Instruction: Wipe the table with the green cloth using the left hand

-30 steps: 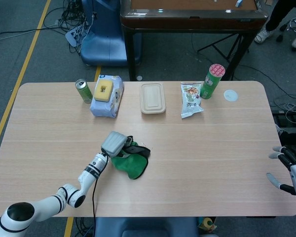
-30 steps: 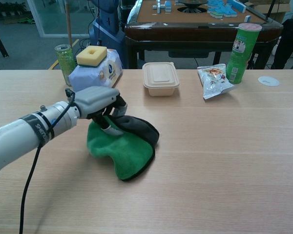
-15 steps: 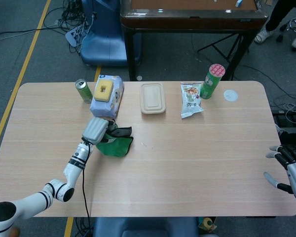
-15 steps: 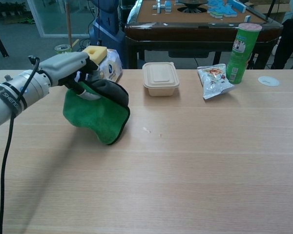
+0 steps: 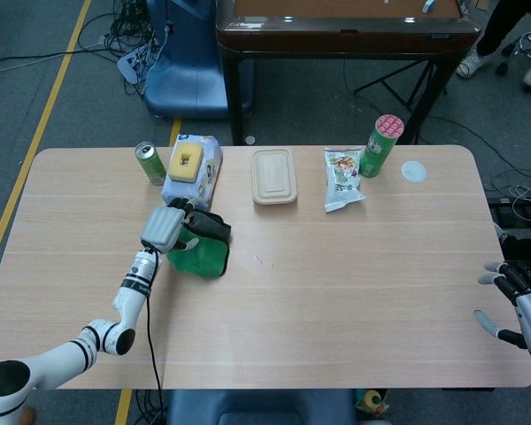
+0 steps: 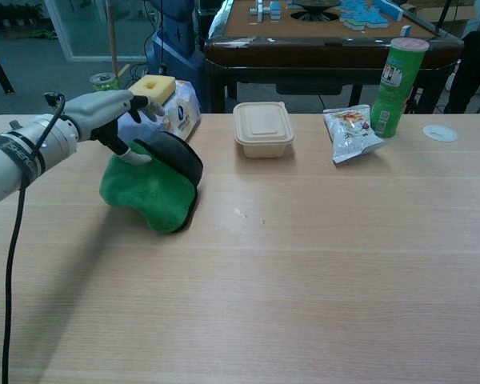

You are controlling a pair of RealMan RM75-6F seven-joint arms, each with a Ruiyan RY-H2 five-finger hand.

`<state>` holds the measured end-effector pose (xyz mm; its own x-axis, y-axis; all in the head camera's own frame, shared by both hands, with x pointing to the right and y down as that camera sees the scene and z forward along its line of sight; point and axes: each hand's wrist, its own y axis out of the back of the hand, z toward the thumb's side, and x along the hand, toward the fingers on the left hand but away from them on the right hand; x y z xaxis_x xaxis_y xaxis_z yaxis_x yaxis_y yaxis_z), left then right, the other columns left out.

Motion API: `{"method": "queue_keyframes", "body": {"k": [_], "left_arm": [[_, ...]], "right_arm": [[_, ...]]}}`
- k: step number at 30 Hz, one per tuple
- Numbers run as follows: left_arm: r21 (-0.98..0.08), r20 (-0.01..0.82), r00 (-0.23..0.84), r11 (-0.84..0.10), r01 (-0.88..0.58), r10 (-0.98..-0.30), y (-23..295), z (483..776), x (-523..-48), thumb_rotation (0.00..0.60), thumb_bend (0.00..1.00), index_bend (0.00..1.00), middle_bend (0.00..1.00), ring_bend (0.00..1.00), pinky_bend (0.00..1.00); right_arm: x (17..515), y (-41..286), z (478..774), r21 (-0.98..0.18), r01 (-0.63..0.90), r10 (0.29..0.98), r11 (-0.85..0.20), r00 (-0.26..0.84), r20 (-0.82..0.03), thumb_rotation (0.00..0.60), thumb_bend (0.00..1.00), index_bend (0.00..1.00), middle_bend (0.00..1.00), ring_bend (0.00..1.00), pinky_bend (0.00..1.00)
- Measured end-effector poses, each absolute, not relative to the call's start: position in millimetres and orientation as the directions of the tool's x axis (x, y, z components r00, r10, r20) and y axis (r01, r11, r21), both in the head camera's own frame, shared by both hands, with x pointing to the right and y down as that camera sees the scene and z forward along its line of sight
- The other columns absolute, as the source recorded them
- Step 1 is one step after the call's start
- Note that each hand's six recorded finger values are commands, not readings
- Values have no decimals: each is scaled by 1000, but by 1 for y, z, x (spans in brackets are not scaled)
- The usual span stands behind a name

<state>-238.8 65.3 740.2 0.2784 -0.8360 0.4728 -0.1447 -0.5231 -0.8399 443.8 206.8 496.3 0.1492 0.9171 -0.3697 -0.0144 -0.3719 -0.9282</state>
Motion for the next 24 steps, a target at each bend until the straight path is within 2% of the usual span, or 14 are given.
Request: {"method": "queue_keyframes", "body": {"k": [12,24], "left_arm": [[-819,475,270,-533,-212,-837,80,713,-254,600,193,0,0,8,257],[-870,439,148,-460,-178,-886,132,658,-335,600,192,0,0,8,257]], "right_arm": [[442,204,500,-924,-16,911,-382,161,-380,600,296,391,299,215,188],[435,201,511,-912,-13,895,-409,191,-404,600,296,391,299,215,188]]}}
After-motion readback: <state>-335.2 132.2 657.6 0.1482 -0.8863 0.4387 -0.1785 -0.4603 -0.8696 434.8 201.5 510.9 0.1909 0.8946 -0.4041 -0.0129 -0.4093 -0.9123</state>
